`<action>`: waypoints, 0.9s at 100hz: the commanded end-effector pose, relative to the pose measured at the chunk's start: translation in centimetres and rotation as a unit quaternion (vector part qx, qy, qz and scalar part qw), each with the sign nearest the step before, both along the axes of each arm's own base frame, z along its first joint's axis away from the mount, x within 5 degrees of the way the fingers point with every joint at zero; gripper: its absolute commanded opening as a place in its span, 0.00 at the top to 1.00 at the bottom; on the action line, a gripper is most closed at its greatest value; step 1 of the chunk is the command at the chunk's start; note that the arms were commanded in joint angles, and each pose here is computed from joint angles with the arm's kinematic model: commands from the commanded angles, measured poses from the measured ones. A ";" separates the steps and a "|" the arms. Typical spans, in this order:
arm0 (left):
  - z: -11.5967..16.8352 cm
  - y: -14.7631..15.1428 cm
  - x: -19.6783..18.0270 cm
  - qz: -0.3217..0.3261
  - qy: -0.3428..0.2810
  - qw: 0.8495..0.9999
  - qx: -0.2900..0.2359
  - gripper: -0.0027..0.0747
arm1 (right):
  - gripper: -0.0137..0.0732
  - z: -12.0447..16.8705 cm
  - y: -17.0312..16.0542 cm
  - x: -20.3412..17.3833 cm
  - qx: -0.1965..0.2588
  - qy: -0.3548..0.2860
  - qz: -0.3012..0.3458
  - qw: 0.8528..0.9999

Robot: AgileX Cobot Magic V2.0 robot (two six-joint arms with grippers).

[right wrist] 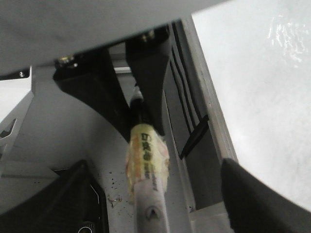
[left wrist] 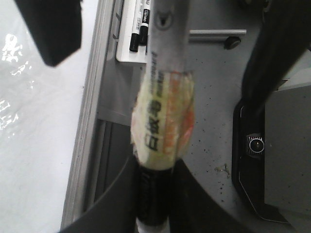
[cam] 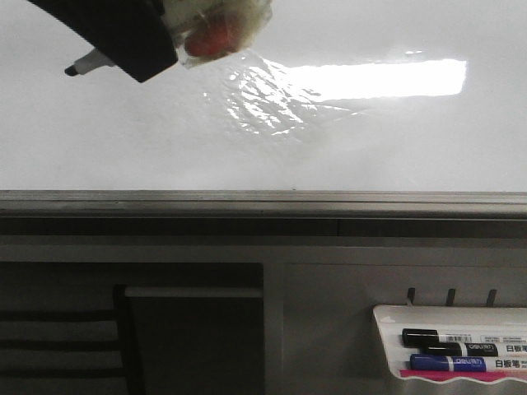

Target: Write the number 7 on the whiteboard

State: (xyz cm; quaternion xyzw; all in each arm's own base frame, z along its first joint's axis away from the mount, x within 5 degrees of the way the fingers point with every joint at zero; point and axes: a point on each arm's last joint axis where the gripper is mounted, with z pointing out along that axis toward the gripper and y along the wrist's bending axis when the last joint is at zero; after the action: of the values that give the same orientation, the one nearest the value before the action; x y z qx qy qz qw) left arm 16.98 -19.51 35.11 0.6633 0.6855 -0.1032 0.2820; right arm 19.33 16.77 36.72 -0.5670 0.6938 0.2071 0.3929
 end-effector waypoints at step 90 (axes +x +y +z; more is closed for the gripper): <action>2.2 0.0 -0.1 0.005 -0.052 0.998 -0.047 0.91 | 0.87 1.1 0.5 0.0 0.028 -0.004 0.006 1.000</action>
State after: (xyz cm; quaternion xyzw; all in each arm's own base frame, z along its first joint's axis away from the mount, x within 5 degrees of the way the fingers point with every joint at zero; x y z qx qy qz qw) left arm 17.21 -19.55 35.20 0.6697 0.6757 -0.0895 0.2949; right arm 19.59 17.15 35.99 -0.5730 0.6979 0.2159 0.3715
